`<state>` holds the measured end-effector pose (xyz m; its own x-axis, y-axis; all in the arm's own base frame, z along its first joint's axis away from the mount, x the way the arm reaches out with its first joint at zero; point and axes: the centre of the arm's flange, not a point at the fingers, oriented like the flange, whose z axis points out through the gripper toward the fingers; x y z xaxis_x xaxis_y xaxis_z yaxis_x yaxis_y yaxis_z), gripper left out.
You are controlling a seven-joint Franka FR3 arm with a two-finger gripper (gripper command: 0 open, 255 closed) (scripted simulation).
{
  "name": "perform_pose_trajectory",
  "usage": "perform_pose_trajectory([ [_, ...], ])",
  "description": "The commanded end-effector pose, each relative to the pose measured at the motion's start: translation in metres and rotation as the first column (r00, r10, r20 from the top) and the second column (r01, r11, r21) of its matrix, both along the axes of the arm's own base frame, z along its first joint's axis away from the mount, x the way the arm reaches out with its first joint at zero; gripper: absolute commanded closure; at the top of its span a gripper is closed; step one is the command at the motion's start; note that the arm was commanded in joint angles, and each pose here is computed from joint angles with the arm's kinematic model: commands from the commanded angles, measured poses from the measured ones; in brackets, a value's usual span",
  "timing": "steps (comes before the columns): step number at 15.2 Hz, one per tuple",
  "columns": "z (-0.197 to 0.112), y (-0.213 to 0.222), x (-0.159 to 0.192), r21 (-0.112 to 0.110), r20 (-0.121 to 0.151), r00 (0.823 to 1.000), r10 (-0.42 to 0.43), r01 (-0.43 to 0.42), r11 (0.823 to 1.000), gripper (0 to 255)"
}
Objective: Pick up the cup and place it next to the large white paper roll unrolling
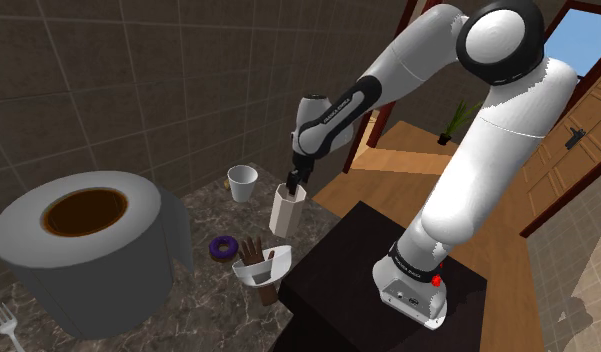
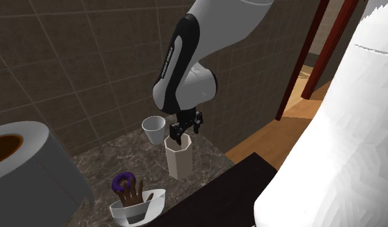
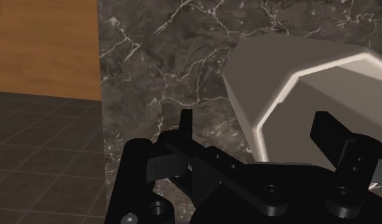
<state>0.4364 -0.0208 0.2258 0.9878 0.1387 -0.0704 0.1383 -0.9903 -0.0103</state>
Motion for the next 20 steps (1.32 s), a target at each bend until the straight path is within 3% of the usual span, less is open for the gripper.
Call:
perform_pose_trajectory([
  [1, -0.0101, 0.0009, -0.0026, 0.0, 0.001, 1.0, 0.0, 0.0, 1.0, 0],
  [10, -0.0131, 0.0009, -0.0027, 0.0, 0.001, 1.0, 0.0, 0.0, 1.0, 0],
  [11, -0.0131, 0.0009, -0.0027, 0.0, 0.001, 1.0, 0.0, 0.0, 1.0, 255],
  [20, -0.0132, 0.0009, -0.0028, 0.0, 0.001, 1.0, 0.0, 0.0, 1.0, 255],
])
